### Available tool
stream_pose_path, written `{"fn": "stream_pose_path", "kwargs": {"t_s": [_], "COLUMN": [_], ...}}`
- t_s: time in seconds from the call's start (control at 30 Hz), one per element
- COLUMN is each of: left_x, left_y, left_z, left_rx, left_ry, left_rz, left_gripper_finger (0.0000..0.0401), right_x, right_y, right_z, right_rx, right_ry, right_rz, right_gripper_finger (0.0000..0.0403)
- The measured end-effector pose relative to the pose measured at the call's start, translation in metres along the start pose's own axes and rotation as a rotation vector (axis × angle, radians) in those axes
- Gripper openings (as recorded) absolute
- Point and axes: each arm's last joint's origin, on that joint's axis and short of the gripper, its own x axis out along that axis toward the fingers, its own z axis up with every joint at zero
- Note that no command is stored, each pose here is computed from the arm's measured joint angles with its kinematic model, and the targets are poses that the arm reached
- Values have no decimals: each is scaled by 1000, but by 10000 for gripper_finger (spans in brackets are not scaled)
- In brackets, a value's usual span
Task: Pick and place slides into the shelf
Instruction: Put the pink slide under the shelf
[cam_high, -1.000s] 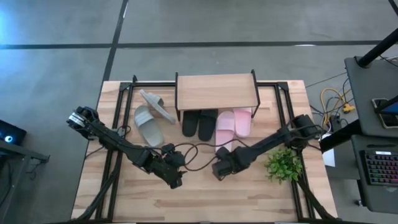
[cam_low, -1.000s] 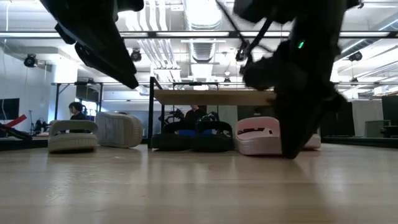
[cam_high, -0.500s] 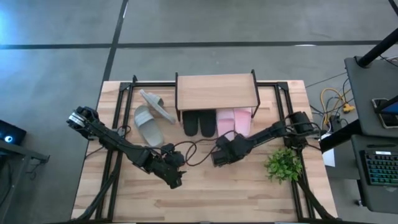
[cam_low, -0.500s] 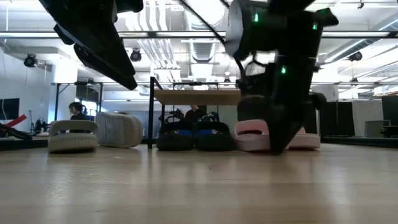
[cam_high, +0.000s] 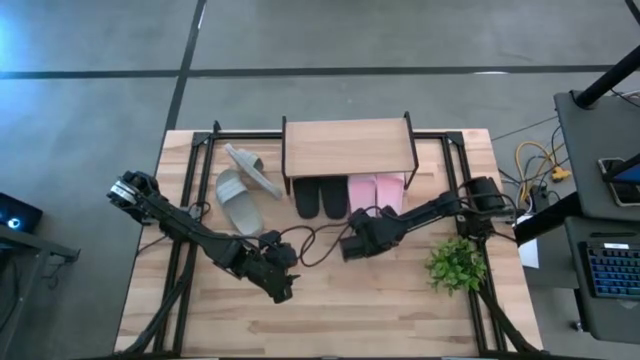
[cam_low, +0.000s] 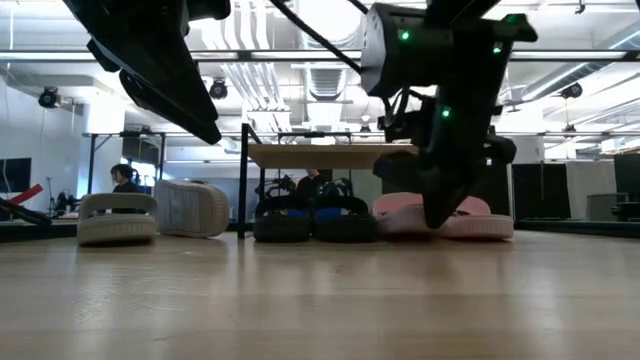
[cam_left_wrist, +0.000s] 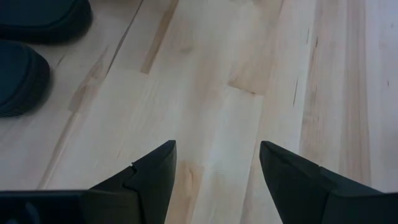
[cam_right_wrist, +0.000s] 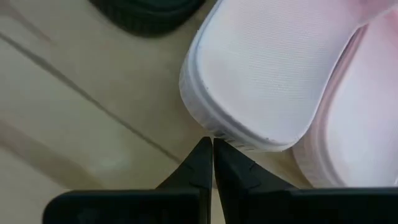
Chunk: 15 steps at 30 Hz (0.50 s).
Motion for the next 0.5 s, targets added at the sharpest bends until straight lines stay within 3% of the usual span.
{"fn": "stream_pose_path", "kwargs": {"t_s": [0.5], "left_x": [0], "left_y": [-1], "left_z": [1], "left_rx": [-10], "left_ry": [-4], "left_rz": [-7], "left_gripper_finger": [217], "right_x": [11], "right_y": [-5], "right_z": [19], "right_rx": [-46], "right_ry": [-49], "right_rz": [-12], "right_gripper_finger": [8]}}
